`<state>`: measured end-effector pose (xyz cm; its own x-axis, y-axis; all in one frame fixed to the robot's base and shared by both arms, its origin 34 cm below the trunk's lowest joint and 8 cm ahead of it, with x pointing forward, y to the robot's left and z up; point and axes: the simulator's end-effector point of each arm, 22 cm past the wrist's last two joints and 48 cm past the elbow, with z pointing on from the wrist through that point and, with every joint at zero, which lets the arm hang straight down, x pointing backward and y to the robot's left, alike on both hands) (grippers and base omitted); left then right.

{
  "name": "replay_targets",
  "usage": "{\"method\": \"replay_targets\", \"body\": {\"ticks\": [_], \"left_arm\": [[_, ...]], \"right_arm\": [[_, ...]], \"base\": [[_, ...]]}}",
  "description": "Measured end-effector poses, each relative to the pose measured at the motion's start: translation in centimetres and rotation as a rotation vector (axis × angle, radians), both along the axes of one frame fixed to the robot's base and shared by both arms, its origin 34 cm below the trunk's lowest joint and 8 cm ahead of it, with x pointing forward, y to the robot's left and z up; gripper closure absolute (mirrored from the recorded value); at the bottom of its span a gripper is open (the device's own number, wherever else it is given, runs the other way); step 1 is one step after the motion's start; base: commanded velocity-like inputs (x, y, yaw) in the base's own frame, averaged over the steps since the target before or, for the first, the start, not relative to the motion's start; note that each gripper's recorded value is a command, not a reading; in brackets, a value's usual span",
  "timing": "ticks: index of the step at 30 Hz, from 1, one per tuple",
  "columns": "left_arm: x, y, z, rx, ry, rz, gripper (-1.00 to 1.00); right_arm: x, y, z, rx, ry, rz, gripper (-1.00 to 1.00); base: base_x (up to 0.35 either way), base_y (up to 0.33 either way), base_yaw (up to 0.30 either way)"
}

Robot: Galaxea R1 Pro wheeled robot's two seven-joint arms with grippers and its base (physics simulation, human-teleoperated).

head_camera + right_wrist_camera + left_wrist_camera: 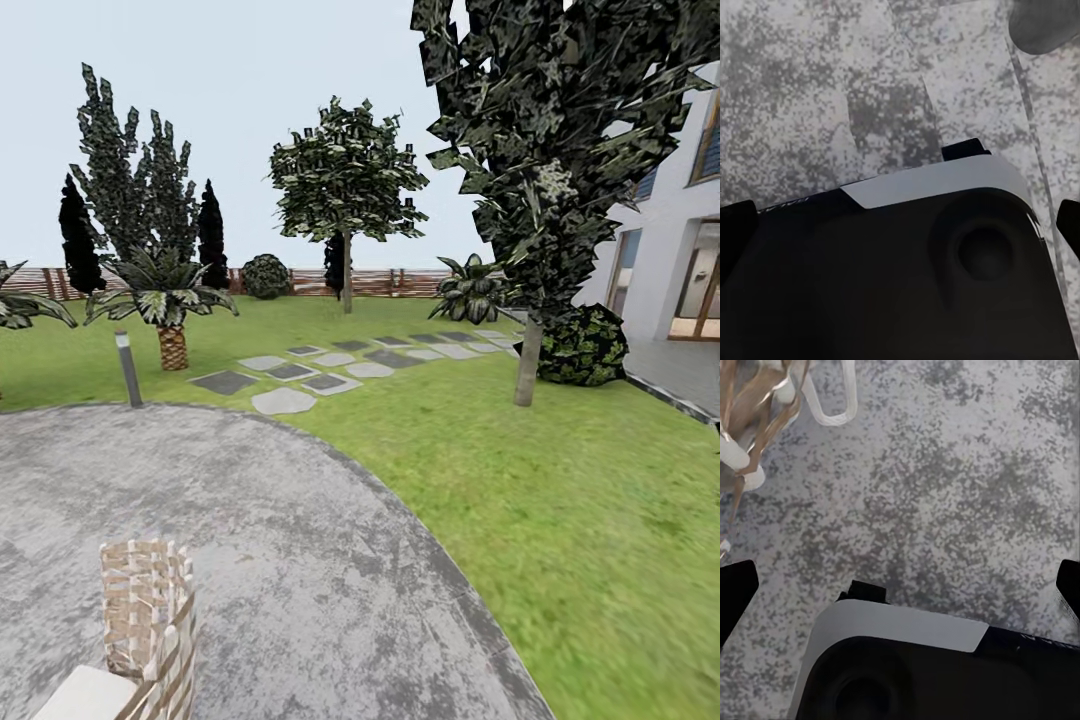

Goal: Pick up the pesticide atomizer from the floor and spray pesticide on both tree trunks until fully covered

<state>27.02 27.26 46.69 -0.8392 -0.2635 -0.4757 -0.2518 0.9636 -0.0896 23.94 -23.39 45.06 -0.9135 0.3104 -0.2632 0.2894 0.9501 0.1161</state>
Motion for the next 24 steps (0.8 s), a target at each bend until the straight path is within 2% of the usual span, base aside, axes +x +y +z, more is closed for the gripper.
{"method": "replay_targets", "body": {"ticks": [9, 17, 24], "left_arm": [[-0.01, -0.01, -0.01, 0.000, 0.000, 0.000, -1.00], [0.00, 0.00, 0.00, 0.000, 0.000, 0.000, -1.00], [-0.02, 0.00, -0.02, 0.000, 0.001, 0.000, -1.00]], "right_arm": [[0.02, 0.03, 0.00, 0.000, 0.000, 0.000, -1.00], [0.00, 0.03, 0.00, 0.000, 0.000, 0.000, -1.00], [0.00, 0.01, -0.01, 0.000, 0.000, 0.000, -1.00]], "base": [[0.088, 0.000, -0.002], [0.214, 0.000, 0.000], [0.049, 0.000, 0.000]]}}
